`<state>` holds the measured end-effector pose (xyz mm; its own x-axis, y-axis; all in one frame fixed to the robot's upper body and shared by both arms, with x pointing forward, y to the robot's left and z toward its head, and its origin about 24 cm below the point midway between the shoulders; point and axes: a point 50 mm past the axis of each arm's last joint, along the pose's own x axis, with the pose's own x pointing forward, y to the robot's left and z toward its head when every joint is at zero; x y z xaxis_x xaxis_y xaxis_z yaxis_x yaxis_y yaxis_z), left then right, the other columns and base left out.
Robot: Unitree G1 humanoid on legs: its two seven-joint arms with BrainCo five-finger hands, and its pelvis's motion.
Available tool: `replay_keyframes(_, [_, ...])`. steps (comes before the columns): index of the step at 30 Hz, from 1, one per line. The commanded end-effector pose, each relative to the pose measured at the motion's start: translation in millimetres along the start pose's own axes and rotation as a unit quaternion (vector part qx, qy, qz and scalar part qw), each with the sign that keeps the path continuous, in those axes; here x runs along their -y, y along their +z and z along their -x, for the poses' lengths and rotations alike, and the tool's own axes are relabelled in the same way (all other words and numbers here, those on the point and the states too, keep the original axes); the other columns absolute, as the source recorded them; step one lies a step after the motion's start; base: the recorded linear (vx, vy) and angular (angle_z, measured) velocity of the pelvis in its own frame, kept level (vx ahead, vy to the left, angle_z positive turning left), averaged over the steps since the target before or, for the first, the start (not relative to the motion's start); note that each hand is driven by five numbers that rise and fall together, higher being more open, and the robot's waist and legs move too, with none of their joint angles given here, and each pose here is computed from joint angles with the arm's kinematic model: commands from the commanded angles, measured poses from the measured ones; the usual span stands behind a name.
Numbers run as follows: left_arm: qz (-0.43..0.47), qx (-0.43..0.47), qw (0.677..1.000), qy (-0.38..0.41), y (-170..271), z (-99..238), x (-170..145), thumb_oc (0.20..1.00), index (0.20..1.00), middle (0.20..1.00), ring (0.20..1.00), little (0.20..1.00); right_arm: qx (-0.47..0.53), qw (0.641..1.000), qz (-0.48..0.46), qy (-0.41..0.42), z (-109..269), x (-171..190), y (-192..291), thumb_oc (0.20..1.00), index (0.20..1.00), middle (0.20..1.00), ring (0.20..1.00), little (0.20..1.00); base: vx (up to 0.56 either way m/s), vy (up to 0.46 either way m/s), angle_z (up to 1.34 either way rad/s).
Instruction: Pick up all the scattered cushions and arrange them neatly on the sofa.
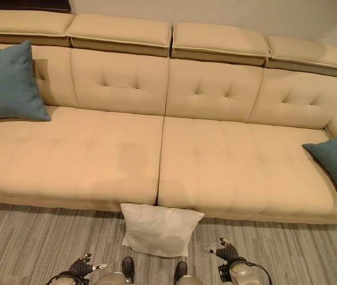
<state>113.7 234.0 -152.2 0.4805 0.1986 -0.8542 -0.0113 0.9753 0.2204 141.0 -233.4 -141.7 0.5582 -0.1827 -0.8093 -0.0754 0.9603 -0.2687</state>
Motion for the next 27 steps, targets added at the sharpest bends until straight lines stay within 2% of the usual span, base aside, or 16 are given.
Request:
replay_keyframes(1, [0.005,0.083,0.996,0.013,49,-7,0,1.0,1.0,1.0,1.0,1.0,0.048,0.999,-0.003,-0.023,-3,11,24,1.0,1.0,1.0,1.0,1.0,-0.09,-0.056,0.08])
replay_keyframes(4, [0.013,0.12,0.992,0.026,73,-7,-3,1.0,1.0,1.0,1.0,1.0,0.07,0.997,-0.01,-0.035,-5,15,37,1.0,1.0,1.0,1.0,1.0,-0.2,-0.036,0.18])
replay_keyframes(9, [0.058,0.227,0.97,0.062,138,-1,-11,1.0,1.0,1.0,1.0,1.0,0.163,0.984,-0.03,-0.071,-5,29,94,1.0,1.0,1.0,1.0,1.0,-0.3,0.027,0.05])
replay_keyframes(10, [0.084,0.274,0.955,0.071,168,6,-15,1.0,1.0,1.0,1.0,1.0,0.204,0.974,-0.04,-0.087,-3,36,119,1.0,1.0,1.0,1.0,1.0,-0.22,0.061,-0.05])
replay_keyframes(12, [0.089,0.283,0.952,0.072,174,7,-15,1.0,1.0,1.0,1.0,1.0,0.22,0.971,-0.04,-0.089,-1,36,128,1.0,1.0,1.0,1.0,1.0,-0.14,0.044,0.02])
replay_keyframes(20, [0.133,0.437,0.886,0.076,267,48,-17,1.0,1.0,1.0,1.0,1.0,0.373,0.914,-0.07,-0.142,28,58,217,1.0,1.0,1.0,1.0,1.0,-0.1,0.034,0.05])
replay_keyframes(27, [0.129,0.487,0.86,0.084,303,70,-19,1.0,1.0,1.0,1.0,1.0,0.422,0.886,-0.074,-0.179,46,80,250,1.0,1.0,1.0,1.0,1.0,-0.05,0.014,-0.08])
